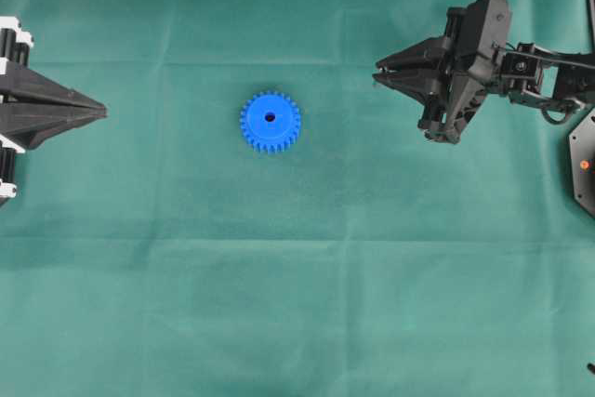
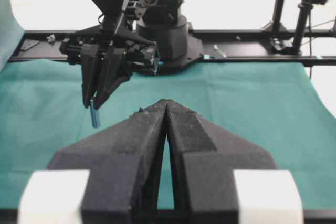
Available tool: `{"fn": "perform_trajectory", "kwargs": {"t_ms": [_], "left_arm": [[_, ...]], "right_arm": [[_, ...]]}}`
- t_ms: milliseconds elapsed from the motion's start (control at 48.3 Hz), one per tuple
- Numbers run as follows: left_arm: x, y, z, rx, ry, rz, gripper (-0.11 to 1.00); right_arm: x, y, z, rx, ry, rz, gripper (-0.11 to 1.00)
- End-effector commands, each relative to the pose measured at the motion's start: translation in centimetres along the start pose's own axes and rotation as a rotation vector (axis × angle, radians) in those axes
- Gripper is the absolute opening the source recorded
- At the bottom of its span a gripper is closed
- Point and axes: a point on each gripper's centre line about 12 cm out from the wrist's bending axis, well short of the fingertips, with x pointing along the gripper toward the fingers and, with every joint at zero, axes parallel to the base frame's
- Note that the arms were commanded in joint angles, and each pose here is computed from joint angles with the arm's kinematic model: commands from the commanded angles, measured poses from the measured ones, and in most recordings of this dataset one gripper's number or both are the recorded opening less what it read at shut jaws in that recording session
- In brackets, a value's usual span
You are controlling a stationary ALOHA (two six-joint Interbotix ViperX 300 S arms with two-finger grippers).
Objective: Insert the shaft placed at a random location into the center hole of the medium gear at another random location.
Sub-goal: 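Lift the shaft and carry it left over the blue gear, then align the held shaft over the gear's center hole and lower it in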
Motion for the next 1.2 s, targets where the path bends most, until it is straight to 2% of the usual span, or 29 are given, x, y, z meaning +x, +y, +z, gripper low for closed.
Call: {"fn": "perform_trajectory", "kwargs": {"t_ms": [0,745,1180], "left_arm": [[0.2,0.2,1.0,0.002,-0.026,0.007,0.00],[0.3,0.2,0.8,0.002,-0.018,0.009,0.00],[0.4,0.2,0.7,0.002,-0.015,0.009,0.00]], "right_arm": [[0.4,0.1,1.4,-0.010,-0.037,0.002,0.13],[8.7,5.0,6.4,-0.047,-0.060,0.109,0.13],[10.5,6.2,7.3,-0.054,-0.060,0.129,0.13]]}}
